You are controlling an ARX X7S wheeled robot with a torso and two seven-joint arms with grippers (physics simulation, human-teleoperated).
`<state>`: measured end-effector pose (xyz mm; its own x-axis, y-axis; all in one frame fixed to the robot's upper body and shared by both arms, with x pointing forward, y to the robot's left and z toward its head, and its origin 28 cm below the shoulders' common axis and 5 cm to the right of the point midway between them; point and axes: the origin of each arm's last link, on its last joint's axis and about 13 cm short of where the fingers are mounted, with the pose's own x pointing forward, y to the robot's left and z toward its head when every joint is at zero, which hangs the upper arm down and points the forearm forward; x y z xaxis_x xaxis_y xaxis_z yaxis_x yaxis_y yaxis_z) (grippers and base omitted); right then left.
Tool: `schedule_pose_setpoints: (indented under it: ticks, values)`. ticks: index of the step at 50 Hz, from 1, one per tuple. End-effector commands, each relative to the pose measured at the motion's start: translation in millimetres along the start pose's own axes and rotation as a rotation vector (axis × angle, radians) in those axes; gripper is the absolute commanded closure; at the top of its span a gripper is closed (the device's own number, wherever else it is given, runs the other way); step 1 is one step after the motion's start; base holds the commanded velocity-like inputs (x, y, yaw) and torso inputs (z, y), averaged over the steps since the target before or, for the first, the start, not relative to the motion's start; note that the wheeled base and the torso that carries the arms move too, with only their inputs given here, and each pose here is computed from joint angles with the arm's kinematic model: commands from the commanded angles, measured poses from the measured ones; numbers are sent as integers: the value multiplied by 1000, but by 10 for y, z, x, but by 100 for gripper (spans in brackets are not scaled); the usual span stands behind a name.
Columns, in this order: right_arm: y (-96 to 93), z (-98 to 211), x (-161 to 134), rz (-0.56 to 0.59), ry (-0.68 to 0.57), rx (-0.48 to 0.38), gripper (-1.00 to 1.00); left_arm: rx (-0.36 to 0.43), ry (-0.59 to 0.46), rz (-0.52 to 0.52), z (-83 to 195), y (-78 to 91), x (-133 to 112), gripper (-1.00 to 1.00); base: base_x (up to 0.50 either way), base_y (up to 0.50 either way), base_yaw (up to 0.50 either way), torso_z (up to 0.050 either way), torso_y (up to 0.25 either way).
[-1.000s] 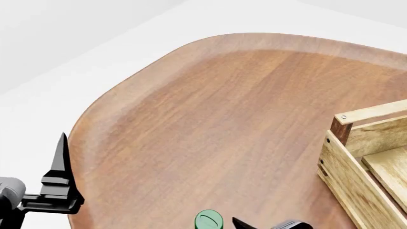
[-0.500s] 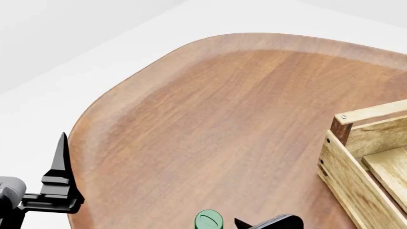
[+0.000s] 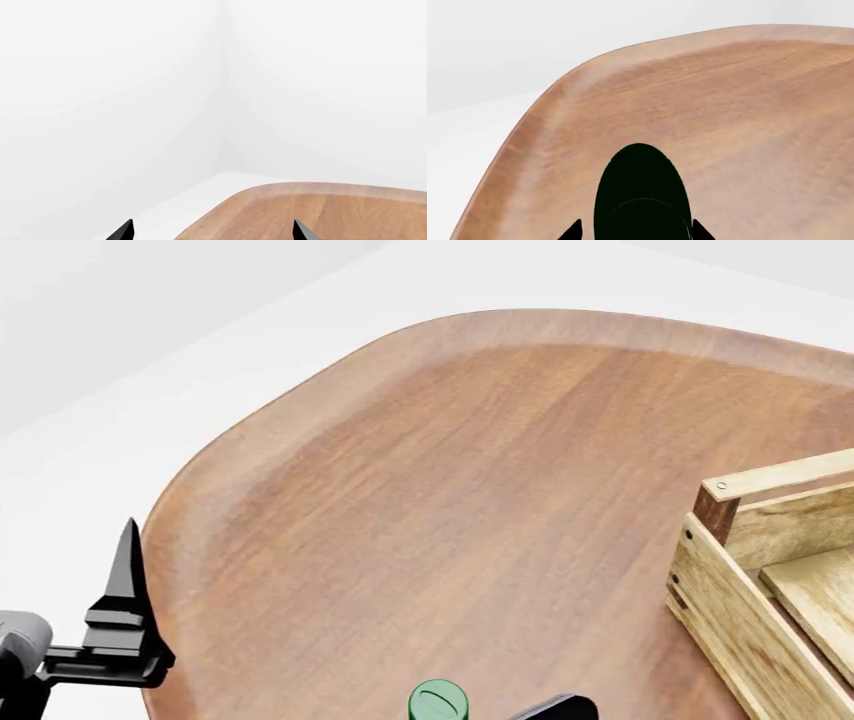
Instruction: Pick up the salad dressing and put it in the tray.
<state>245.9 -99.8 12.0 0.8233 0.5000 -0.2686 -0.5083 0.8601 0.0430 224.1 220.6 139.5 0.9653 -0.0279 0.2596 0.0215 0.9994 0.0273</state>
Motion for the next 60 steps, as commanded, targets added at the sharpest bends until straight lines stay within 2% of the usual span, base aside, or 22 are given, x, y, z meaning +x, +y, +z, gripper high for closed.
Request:
schedule_pose_setpoints:
  ticks: [1, 12, 33, 60]
  values:
    - [11, -45, 31, 0, 12, -9, 100, -1, 2, 2, -6, 4, -4, -100, 0, 0, 0, 0, 0]
    - [-3, 72, -32, -37, -31, -14, 100, 0, 2, 2, -12, 2, -2, -100, 0, 0, 0, 0, 0]
    - [31, 589, -327, -120, -196, -54, 100, -3, -1, 0, 3, 1, -9, -100, 0, 0, 0, 0, 0]
    - [-138, 1158, -603, -251, -350, -103, 100, -4, -3, -1, 13, 12, -7, -100, 0, 0, 0, 0, 0]
